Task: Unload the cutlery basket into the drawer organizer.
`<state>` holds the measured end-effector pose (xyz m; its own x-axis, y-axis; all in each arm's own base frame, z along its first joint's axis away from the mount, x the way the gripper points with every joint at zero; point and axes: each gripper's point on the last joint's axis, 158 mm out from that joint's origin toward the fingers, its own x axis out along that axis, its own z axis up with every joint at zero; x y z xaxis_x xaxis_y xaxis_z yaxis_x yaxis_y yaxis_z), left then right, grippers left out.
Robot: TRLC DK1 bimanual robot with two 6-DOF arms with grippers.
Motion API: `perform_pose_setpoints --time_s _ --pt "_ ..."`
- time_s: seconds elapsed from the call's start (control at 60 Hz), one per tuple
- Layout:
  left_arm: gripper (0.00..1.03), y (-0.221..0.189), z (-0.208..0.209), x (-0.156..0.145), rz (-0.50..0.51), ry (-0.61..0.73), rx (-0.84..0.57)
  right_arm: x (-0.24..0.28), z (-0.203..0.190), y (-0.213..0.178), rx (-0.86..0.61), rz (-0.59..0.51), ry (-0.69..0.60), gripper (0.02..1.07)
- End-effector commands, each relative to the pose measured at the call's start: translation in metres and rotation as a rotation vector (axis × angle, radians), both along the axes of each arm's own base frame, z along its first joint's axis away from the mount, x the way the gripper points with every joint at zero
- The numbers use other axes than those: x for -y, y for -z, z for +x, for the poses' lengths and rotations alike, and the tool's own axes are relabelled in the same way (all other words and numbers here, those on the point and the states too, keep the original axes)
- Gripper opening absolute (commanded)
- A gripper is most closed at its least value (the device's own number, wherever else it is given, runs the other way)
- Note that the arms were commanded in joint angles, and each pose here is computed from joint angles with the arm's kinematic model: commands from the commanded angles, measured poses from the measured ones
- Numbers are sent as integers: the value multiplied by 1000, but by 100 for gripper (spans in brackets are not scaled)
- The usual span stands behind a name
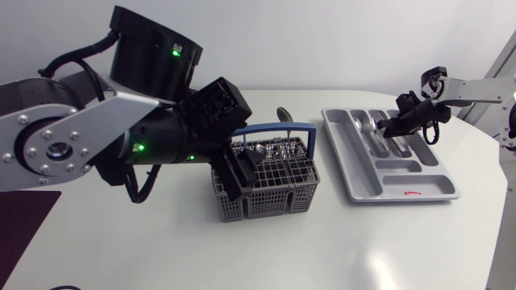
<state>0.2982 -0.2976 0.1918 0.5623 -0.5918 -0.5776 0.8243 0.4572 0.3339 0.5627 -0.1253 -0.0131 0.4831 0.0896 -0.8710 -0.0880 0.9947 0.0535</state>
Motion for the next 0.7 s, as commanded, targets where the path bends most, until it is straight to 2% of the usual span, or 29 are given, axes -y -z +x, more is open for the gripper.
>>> perform_pose_setpoints --time_s 0.0,0.067,0.1,0.233,0.283,0.35,0.683 --pt "98 6 -6 -2 10 7 -10 -3 9 2 8 6 14 15" --pt "98 6 -6 -2 10 7 -10 -3 11 3 8 8 18 16" --pt "98 7 -6 -2 11 7 -11 -3 12 4 6 9 18 21" --pt "98 8 -7 -3 12 6 -14 -1 9 13 -15 2 24 83" --pt "98 9 -7 -3 13 6 -15 1 8 12 -13 1 27 93" --pt "98 9 -7 -3 13 6 -15 2 6 5 -2 0 30 97" --pt "98 4 -7 -5 1 8 -10 -24 -28 -59 121 -40 -15 97"
